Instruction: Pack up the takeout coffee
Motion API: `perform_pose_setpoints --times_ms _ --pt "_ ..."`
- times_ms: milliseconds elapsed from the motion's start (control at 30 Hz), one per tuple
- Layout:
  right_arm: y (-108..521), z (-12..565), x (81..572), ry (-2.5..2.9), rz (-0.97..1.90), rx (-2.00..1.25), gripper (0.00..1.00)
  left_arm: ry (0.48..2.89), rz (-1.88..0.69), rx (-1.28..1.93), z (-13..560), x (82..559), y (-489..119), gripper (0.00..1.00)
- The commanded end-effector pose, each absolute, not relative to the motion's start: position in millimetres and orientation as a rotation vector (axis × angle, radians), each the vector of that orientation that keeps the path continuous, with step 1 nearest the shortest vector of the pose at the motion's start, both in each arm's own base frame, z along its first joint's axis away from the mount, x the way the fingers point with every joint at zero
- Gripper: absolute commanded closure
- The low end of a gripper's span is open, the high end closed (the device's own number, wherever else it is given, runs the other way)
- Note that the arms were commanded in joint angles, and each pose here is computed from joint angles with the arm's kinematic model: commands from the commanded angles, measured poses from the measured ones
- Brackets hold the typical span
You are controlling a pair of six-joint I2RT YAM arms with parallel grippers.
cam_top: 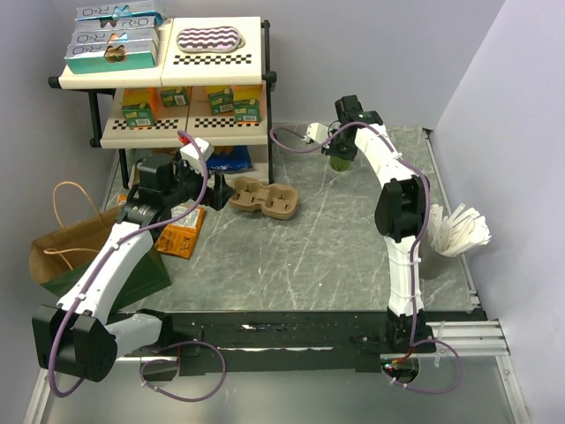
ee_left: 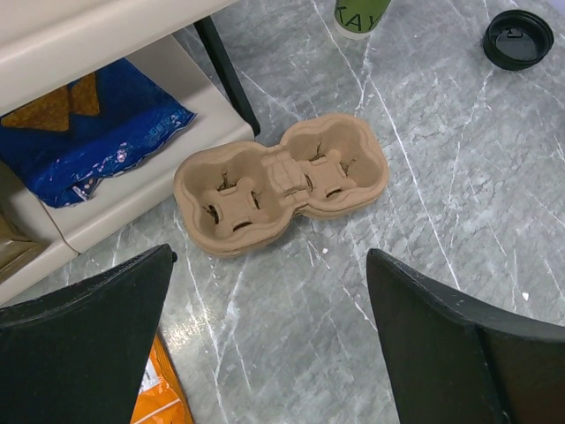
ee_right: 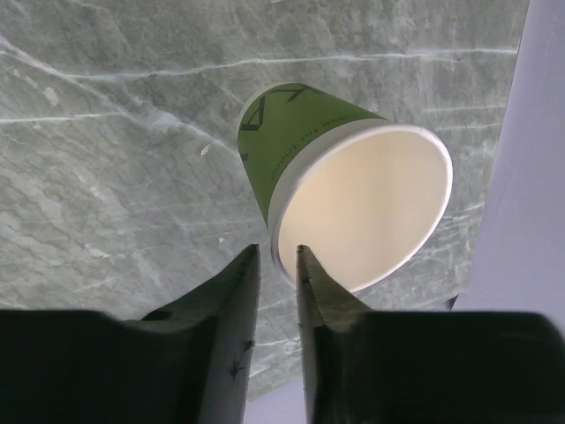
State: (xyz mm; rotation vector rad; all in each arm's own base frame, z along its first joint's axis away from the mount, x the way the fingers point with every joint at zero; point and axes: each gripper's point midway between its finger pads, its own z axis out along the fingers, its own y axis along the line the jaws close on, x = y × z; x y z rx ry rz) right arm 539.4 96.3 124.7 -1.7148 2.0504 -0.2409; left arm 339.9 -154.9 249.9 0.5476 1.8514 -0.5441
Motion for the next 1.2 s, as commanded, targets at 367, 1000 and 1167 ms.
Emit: perform_pose_setpoints --times_ms 367,1000,1167 --pt "105 139 538 1.933 -0.263 -1.842 0.95 1.799 -0.535 0.568 255 339 -156 0.03" --pt "166 241 389 1.814 0.084 -1.819 1.0 1.802 -0.585 0.57 248 330 -160 0.03" --pt "206 234 311 1.762 0.219 -1.909 1.0 1.809 -0.575 0.562 245 335 -159 0.03"
